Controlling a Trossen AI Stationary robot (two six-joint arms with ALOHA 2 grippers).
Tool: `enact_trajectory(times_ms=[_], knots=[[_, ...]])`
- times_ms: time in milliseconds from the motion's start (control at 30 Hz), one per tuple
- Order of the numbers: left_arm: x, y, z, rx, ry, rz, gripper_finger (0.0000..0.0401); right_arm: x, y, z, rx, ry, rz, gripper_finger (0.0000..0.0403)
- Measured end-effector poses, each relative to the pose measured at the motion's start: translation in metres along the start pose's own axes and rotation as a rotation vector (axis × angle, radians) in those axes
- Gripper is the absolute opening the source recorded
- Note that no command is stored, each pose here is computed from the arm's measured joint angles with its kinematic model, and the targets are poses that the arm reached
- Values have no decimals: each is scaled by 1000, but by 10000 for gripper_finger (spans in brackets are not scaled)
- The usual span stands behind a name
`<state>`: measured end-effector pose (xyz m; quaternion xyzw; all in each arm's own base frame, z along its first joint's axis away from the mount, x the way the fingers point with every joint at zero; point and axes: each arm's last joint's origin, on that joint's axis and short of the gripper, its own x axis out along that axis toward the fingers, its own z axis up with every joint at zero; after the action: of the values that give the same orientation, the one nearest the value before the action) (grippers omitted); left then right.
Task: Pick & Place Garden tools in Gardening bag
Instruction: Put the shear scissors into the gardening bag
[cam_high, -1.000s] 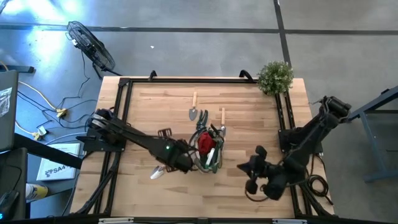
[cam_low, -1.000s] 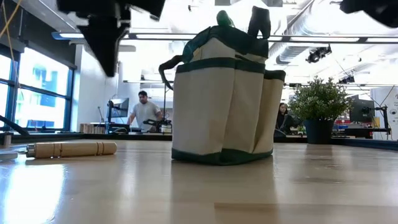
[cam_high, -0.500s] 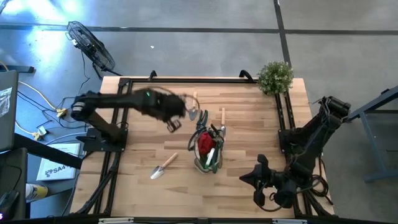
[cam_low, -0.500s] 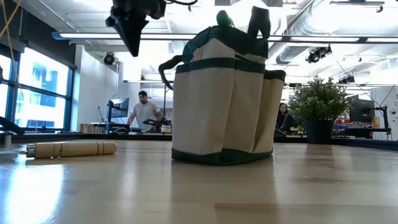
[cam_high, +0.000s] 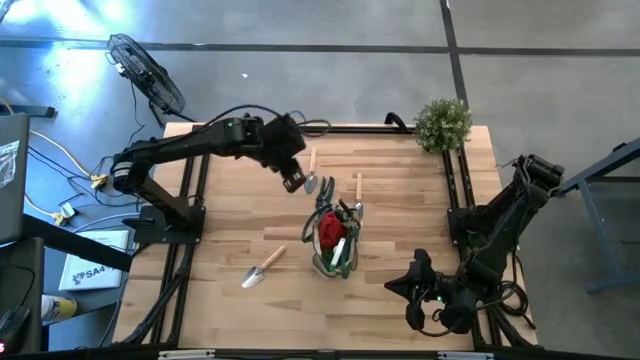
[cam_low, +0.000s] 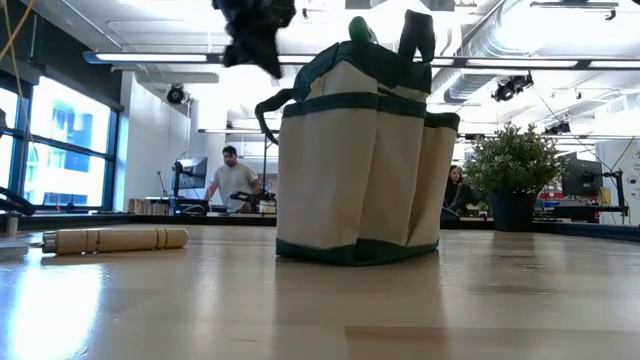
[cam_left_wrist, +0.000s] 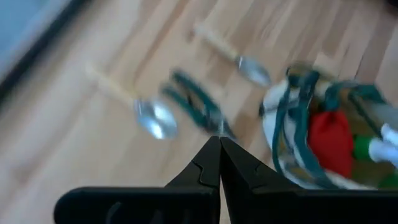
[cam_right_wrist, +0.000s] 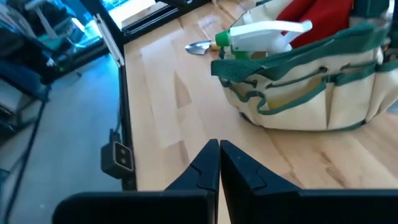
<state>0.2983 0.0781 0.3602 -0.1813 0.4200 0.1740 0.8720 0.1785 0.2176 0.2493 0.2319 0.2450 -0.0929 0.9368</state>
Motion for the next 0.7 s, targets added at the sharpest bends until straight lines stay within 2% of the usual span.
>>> enact_trajectory(times_ms=[133, 200, 300, 567, 700], knots=[[1, -3, 10, 167, -109, -6, 0, 0, 1, 1, 67, -6, 10, 3], [0, -4, 12, 206, -127, -33, 0, 0, 2, 2, 89, -16, 16, 3], [0, -4, 16, 238, -158, -44, 0, 2, 3, 5, 113, -58, 11, 3], [-2, 0, 25, 252, -267, 138, 0, 3, 6, 11, 169, -227, -20, 3], [-2, 0, 24, 246, -253, 131, 0, 5, 6, 17, 207, -302, -39, 3]])
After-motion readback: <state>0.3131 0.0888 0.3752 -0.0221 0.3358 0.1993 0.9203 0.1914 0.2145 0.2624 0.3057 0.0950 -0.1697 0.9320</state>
